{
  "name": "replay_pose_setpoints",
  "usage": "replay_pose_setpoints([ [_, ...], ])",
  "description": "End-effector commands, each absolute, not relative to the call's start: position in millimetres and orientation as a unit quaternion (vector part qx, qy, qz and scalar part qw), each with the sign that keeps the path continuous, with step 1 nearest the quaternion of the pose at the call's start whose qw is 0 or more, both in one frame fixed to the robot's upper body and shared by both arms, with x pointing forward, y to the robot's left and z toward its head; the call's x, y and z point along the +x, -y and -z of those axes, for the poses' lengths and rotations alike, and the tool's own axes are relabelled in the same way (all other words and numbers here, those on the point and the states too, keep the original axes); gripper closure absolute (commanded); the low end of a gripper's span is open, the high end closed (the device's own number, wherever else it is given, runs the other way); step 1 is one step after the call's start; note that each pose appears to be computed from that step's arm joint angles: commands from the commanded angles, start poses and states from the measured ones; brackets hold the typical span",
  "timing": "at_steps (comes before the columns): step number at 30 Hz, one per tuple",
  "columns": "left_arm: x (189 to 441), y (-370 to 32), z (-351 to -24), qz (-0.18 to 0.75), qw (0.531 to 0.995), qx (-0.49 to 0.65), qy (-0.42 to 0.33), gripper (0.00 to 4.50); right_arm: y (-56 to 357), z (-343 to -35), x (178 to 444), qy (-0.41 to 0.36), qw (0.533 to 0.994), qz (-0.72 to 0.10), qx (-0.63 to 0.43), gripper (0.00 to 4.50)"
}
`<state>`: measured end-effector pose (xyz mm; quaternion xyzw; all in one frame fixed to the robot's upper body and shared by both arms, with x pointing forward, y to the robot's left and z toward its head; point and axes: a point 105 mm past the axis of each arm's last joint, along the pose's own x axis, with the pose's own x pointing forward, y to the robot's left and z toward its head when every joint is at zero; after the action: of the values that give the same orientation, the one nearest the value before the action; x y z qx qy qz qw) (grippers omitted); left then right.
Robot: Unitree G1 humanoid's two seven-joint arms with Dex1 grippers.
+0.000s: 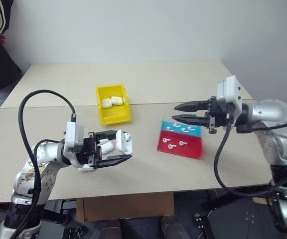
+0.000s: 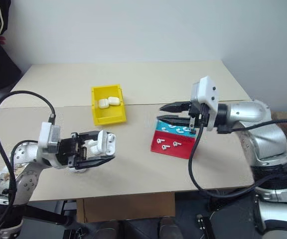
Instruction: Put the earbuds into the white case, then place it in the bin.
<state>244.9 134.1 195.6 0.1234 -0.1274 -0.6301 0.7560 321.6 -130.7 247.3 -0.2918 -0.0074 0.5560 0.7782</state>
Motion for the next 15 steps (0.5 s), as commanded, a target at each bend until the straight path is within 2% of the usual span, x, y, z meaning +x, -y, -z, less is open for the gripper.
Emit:
replay_pose_setpoints([
  [1, 239.4, -140.0, -195.5, 0.625, 0.754, 0.152, 0.135, 1.71, 154.7, -236.0, 351.6, -0.094, 0.773, -0.500, -0.380, 2.90],
  [4, 239.3, -139.2, -194.8, 0.621, 0.757, 0.150, 0.137, 1.71, 160.8, -227.4, 373.4, -0.149, 0.744, -0.483, -0.436, 2.90],
  [8, 240.7, -136.4, -194.6, 0.616, 0.761, 0.147, 0.142, 1.71, 156.2, -219.4, 398.1, -0.206, 0.717, -0.482, -0.460, 2.90],
  [15, 235.6, -131.7, -193.6, 0.613, 0.764, 0.142, 0.144, 1.71, 161.4, -198.4, 420.3, -0.232, 0.672, -0.472, -0.522, 2.90],
])
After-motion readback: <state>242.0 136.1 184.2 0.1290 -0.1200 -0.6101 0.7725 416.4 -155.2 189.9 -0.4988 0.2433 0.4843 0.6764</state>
